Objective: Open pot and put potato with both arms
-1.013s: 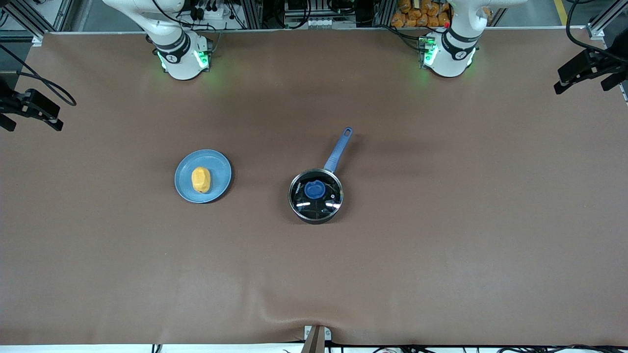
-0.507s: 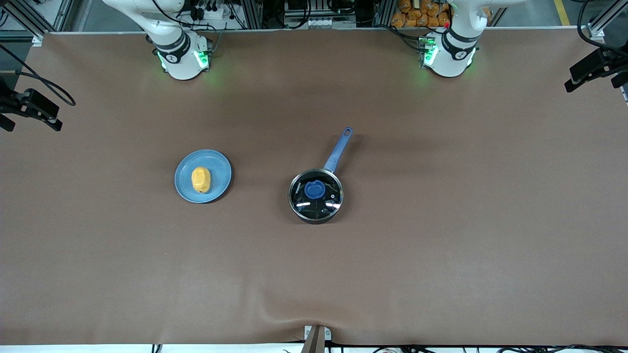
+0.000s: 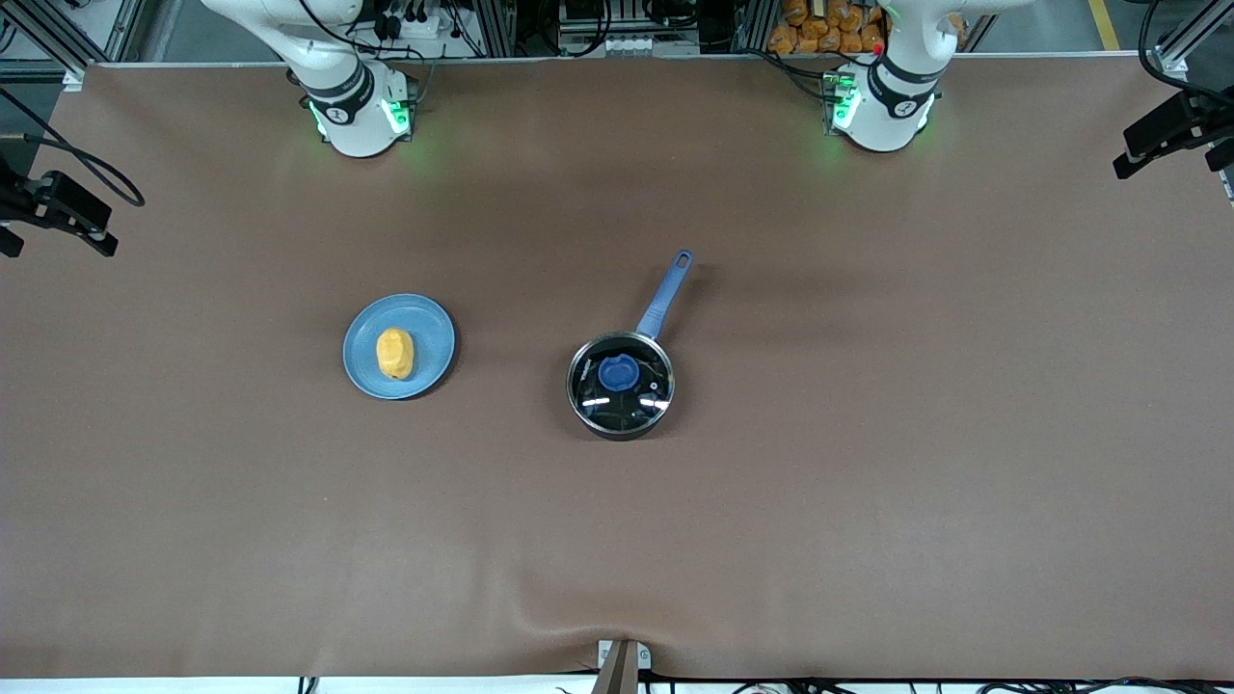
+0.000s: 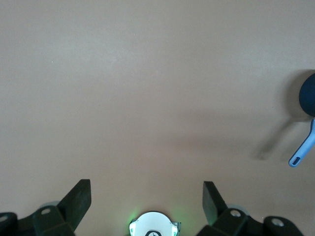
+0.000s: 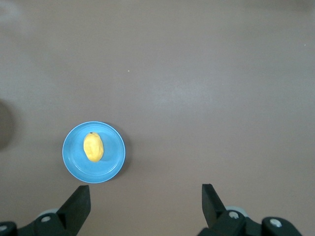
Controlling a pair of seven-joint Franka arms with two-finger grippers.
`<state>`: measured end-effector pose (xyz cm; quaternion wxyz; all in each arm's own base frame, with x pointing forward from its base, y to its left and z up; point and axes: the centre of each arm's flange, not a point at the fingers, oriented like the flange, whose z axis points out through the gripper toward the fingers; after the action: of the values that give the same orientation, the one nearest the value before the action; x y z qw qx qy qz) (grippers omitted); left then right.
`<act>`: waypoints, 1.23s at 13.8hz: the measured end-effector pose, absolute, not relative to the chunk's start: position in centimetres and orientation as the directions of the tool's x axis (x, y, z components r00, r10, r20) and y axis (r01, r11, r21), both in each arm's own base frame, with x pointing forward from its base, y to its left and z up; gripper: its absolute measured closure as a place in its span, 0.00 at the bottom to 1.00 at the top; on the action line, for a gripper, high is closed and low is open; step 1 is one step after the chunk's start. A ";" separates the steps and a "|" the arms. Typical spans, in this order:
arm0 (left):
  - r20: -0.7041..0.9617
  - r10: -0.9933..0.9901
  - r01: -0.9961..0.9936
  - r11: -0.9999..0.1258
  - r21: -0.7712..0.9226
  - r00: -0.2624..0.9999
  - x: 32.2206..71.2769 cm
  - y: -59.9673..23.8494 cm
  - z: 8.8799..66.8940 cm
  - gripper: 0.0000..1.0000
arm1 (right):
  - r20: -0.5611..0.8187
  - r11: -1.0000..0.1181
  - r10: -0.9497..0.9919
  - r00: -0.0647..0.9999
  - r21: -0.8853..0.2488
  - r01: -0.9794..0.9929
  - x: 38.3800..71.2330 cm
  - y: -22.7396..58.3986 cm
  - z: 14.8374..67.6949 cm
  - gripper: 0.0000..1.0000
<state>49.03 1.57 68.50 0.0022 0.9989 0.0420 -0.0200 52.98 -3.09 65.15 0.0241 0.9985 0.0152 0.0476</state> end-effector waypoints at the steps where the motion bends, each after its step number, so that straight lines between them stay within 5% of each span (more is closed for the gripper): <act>1: -0.038 0.083 0.083 -0.997 0.003 0.996 49.0 1.5 68.6 0.00 | 0.094 -0.998 0.033 0.995 0.050 0.029 53.0 -3.0 65.1 0.00; 17: -0.030 0.014 0.017 -0.996 0.087 0.999 49.2 -0.2 68.9 0.00 | 0.068 -0.985 0.172 0.983 0.045 0.169 53.1 4.4 63.9 0.00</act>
<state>49.24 -0.22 68.90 0.0436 0.9989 0.0077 -0.0145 53.12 4.36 63.85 0.0193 0.9955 0.0855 0.0360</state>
